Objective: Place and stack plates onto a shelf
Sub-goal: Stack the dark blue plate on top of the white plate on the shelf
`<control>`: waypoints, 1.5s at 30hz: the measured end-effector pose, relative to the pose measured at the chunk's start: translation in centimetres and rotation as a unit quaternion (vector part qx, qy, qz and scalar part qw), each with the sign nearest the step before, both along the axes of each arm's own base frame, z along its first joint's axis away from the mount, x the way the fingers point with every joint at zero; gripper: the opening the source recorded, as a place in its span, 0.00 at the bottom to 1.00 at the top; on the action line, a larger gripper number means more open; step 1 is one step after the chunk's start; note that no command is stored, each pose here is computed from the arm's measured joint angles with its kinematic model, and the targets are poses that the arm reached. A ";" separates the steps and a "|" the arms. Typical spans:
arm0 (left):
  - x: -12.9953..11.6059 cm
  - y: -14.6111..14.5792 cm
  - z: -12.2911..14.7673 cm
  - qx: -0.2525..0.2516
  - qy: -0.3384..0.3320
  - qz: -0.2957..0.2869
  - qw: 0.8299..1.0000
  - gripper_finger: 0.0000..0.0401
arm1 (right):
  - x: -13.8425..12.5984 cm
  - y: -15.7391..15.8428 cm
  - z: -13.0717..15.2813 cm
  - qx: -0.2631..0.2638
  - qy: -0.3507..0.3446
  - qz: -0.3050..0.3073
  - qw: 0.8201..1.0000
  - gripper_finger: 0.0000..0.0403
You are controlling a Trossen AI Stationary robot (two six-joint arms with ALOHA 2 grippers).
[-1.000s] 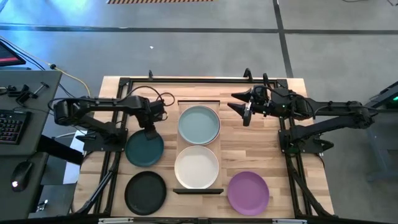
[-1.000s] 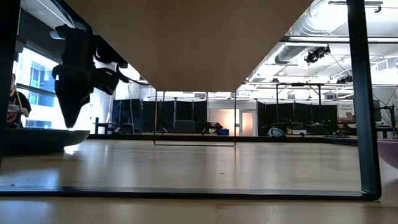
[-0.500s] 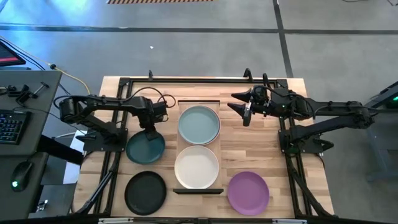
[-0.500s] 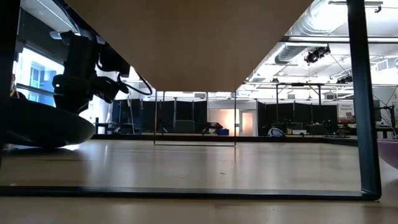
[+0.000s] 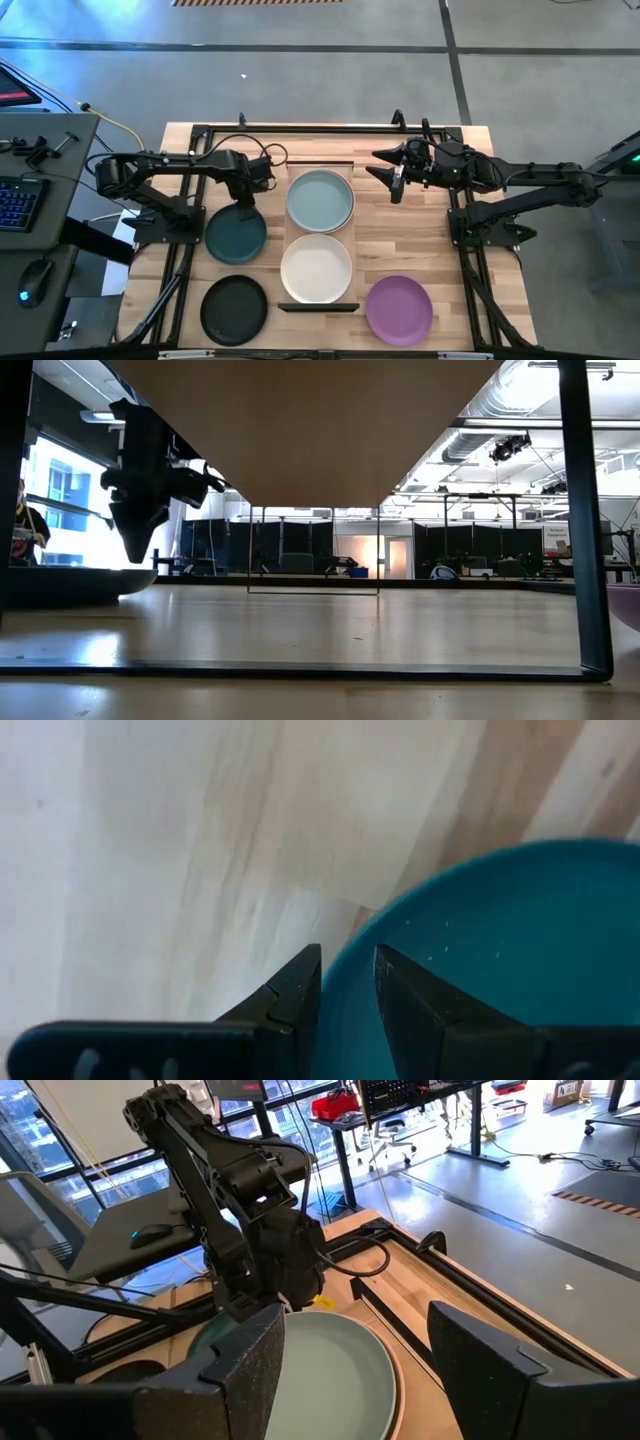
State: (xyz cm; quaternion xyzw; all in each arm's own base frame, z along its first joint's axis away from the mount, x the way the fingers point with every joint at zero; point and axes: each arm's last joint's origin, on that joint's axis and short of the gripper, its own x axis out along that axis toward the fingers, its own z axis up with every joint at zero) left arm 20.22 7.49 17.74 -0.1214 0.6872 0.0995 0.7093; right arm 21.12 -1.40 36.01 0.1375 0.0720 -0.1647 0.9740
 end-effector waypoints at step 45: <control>0.5 0.1 -2.6 -0.022 0.002 -0.195 0.981 0.20 | 0.0 0.0 -0.1 0.005 0.004 0.000 1.000 0.57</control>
